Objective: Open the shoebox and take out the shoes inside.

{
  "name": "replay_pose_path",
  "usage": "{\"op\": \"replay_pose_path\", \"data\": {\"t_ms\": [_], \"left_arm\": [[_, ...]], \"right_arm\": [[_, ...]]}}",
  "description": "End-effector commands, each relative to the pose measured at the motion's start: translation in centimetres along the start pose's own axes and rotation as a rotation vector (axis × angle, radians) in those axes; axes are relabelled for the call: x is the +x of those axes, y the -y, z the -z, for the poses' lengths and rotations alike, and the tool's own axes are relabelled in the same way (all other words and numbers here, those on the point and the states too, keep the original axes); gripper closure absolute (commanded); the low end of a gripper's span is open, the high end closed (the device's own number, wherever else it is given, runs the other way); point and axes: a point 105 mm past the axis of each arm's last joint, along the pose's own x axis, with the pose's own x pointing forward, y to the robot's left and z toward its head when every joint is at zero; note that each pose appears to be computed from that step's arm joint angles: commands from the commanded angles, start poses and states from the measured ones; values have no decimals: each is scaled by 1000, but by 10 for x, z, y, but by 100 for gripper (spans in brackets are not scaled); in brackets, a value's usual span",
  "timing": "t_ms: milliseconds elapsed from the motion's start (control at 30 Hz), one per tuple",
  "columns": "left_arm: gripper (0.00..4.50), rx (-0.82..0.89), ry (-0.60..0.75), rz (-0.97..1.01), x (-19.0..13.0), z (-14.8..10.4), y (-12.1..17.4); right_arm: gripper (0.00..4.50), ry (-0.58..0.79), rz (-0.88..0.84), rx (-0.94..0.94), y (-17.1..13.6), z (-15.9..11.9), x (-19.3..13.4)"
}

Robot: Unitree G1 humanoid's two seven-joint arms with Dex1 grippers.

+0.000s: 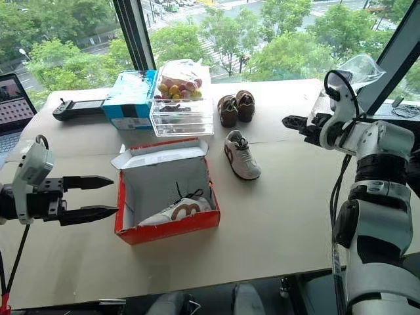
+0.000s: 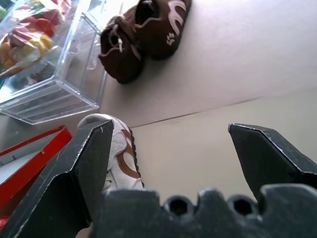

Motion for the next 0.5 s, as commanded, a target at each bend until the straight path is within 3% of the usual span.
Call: {"op": "replay_pose_path", "data": {"t_ms": [33, 200, 333, 500], "left_arm": [[0, 46, 13, -19, -5, -11, 2], [0, 46, 17, -18, -2, -10, 3], [0, 43, 21, -20, 0, -9, 4], [0, 42, 8, -48, -1, -3, 3]], "right_arm": [[4, -53, -444, -401, -100, -2, 6], [4, -237, -799, -524, -166, 38, 3], [4, -387, -818, -489, -162, 75, 21], [4, -480, -828, -346, -162, 94, 35]]}}
